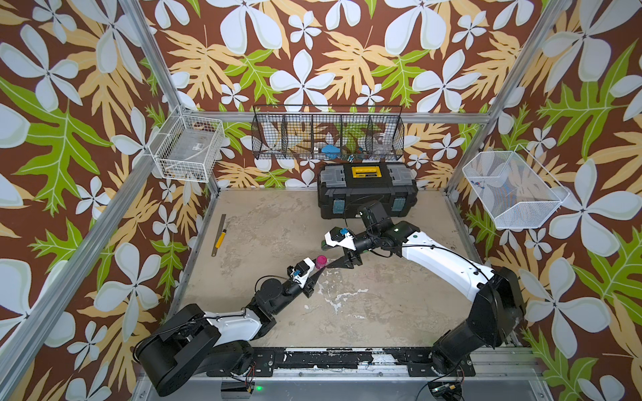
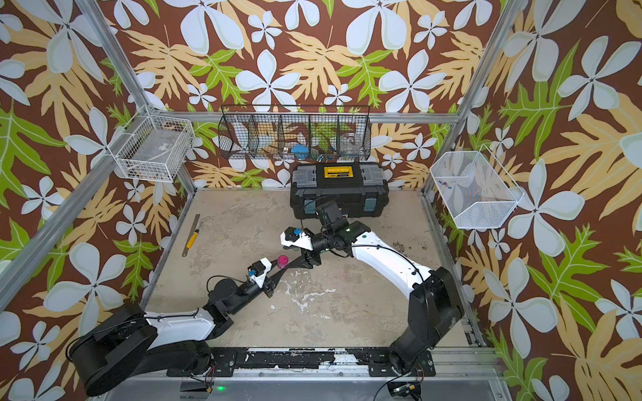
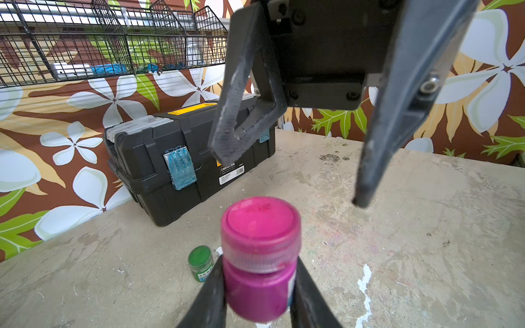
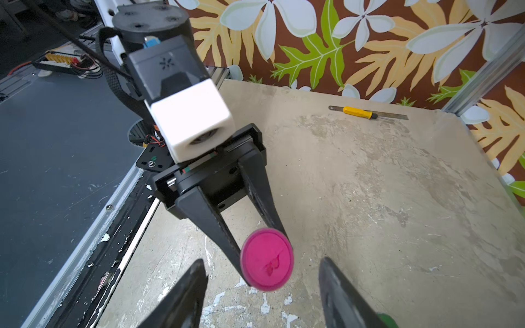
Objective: Close the paint jar lid
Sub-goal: Screw the lid onto the paint jar.
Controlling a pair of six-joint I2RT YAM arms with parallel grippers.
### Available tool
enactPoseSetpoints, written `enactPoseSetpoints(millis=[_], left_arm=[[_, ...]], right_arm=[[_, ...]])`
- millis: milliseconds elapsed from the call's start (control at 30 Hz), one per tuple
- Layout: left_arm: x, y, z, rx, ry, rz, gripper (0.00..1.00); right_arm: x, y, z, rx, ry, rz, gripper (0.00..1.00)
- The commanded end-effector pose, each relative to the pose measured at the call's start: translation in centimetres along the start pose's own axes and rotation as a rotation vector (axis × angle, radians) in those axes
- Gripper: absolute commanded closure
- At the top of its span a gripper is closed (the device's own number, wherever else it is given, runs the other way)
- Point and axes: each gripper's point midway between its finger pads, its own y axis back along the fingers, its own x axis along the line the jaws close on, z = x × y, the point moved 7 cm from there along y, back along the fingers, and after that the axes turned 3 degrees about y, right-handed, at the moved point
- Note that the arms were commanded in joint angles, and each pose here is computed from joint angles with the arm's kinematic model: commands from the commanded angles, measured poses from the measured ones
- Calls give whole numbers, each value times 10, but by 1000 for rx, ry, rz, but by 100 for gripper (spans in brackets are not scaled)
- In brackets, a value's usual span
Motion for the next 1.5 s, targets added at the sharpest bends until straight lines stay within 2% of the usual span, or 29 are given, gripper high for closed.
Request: enactPoseSetpoints(millis=[0,400,900,1467], left_arm=[[0,0,5,-30,-3,0,97],[0,-1,5,-29,-4,0,97],[0,-1,5,-28,-4,0,97],[0,-1,6,-31,-5,0,96]], right_arm=[[1,-3,-1,17,26,9,36],[-8,-11,-3,91,6,-2,37],[-7,-16,-5,110,-14,42,43],[-6,-18,-6,125,-29,44,66]])
